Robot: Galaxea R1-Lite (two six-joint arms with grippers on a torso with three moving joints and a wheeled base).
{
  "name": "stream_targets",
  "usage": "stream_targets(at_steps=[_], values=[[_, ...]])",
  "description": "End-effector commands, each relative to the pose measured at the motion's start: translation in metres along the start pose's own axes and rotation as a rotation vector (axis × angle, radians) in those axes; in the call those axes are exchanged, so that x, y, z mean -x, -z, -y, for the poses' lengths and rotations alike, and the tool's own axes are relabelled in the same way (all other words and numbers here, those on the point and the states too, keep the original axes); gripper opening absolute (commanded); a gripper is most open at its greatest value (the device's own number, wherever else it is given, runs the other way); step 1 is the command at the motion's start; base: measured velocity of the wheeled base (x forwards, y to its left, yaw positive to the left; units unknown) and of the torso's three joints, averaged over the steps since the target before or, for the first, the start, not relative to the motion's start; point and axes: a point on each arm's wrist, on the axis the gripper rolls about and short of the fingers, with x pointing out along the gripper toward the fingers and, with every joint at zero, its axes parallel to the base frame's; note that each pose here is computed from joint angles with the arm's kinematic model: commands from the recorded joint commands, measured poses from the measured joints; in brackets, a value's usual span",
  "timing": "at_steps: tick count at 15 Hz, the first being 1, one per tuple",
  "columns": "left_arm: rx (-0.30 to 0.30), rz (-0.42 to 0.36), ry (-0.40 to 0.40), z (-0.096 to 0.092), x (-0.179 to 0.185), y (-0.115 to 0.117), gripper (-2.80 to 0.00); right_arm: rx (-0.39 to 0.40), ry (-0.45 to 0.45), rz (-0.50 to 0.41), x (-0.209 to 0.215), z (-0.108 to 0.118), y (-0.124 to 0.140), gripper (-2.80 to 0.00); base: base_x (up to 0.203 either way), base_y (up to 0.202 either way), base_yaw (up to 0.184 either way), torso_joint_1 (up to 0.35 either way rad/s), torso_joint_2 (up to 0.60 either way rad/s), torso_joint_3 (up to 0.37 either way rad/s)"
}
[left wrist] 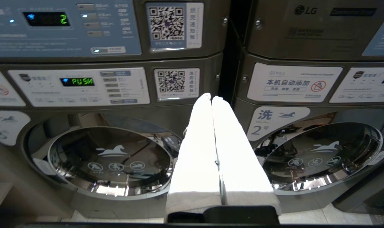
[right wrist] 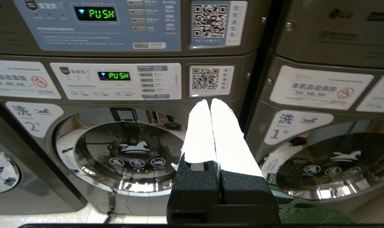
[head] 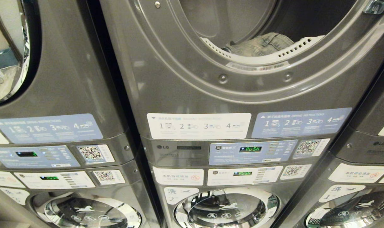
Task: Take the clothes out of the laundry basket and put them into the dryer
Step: Close the dryer
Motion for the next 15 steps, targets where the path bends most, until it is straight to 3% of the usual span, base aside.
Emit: stream_targets(at_steps=[1,4,15], values=[[-0.002,0.000,0.001,0.0000,0.0000,0.0004,-2.80,-0.001,0.000,0.001,0.0001,0.0000,0.0000,-2.80,0.000,0.000,0.000,0.000,0.00,0.000],[-0.001,0.000,0.001,0.0000,0.0000,0.0004,-2.80,-0.001,0.000,0.000,0.0001,0.0000,0.0000,-2.80,0.000,-0.074,0.009,0.002,0.00,0.002],[-0.002,0.000,0.001,0.0000,0.0000,0.0004,-2.80,0.008,0.001,0.001,0.0002,0.0000,-0.0003,-2.80,0.000,-0.193,0.002,0.002,0.00,0.003]])
